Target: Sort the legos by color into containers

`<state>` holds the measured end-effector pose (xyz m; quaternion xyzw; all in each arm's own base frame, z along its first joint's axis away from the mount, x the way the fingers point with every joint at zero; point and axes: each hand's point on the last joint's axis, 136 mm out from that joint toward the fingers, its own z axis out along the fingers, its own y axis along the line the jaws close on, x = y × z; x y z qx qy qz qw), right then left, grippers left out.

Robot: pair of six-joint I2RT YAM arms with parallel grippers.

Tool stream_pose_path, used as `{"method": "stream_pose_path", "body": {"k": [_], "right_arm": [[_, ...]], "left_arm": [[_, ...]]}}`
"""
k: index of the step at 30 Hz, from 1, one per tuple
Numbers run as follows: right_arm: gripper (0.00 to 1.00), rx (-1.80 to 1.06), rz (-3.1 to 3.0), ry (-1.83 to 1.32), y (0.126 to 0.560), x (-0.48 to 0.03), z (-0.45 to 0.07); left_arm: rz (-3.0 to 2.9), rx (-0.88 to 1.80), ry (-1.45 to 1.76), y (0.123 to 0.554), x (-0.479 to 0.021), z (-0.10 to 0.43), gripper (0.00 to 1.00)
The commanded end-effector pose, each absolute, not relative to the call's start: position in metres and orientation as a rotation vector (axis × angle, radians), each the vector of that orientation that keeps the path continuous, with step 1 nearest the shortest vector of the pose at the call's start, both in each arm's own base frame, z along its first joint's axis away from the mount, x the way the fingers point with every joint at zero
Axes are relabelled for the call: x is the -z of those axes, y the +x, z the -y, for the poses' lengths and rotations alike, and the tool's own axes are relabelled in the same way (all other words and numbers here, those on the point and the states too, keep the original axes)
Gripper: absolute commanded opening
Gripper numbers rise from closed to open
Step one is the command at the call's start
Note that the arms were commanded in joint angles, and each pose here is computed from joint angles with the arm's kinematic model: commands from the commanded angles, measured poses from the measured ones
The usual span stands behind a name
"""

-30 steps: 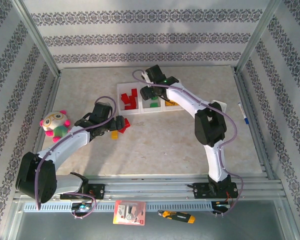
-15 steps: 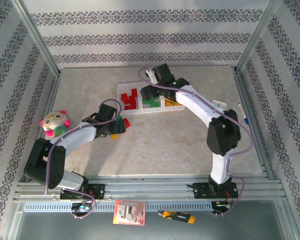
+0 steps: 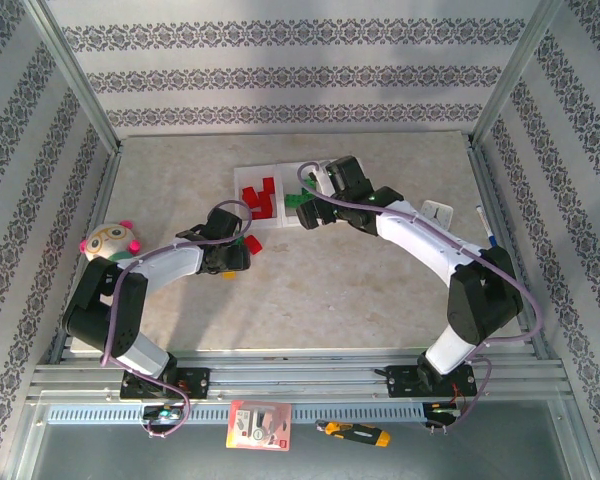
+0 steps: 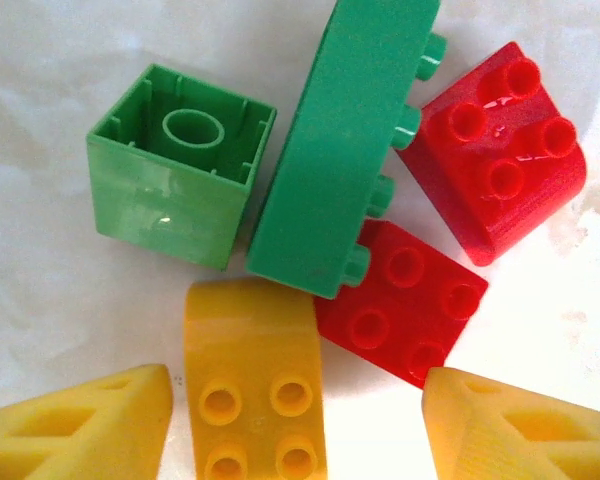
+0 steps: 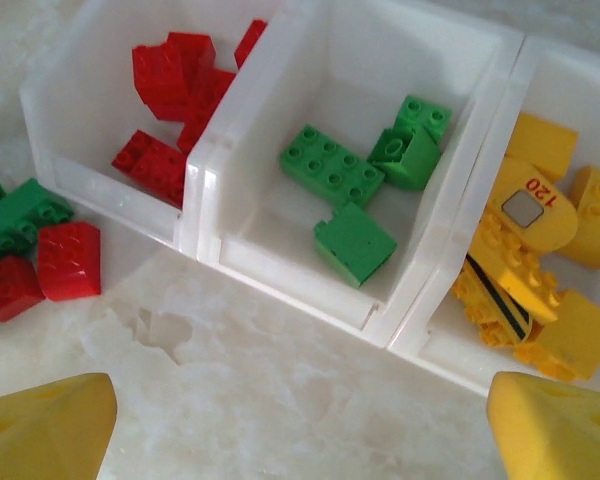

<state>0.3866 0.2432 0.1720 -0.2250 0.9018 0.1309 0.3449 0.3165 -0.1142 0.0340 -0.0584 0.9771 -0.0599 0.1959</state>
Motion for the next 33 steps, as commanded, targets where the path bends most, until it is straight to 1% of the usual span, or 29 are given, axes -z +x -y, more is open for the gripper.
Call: {"method": "stream_pose_path", "body": {"k": [1,4,6,9,11,17,25,29,33], "right_arm": [[0.95,-0.379,-2.284,-0.533,0.39,-0.19,-0.248],[0.95,-0.383,-2.281,-0.534,0.393,-0.191,-0.25],[0.95,-0.386,-2.277,-0.534,0.394,-0.192,-0.251],[0.95,-0.397,-2.278,-0.533,0.394,-0.192,-0.253],[0.95,-0.402,-2.28,-0.531,0.395,-0.19,-0.254],[0.95,-0.433,-2.296,-0.523,0.395,-0.184,-0.258],[0.95,-0.453,-2.301,-0.528,0.395,-0.182,-0.262],[0.95,-0.457,-2.305,-0.53,0.393,-0.18,-0.262],[0.95,-0.456,-2.312,-0.527,0.392,-0.177,-0.261]], "left_arm": [[-2.813,0.071,-0.141,0.301,-0.019,0.105,0.63],[-2.808,0.06,-0.14,0.298,-0.021,0.103,0.58],[-2.8,0.063,-0.134,0.296,-0.025,0.102,0.58],[-2.773,0.088,-0.129,0.293,-0.033,0.102,0.66],[-2.763,0.086,-0.128,0.289,-0.034,0.099,0.69],[-2.785,0.087,-0.156,0.278,-0.025,0.096,0.69],[-2.771,0.051,-0.214,0.293,-0.017,0.096,0.66],[-2.765,0.026,-0.241,0.3,-0.014,0.095,0.62],[-2.753,0.025,-0.216,0.305,-0.017,0.096,0.5]]}}
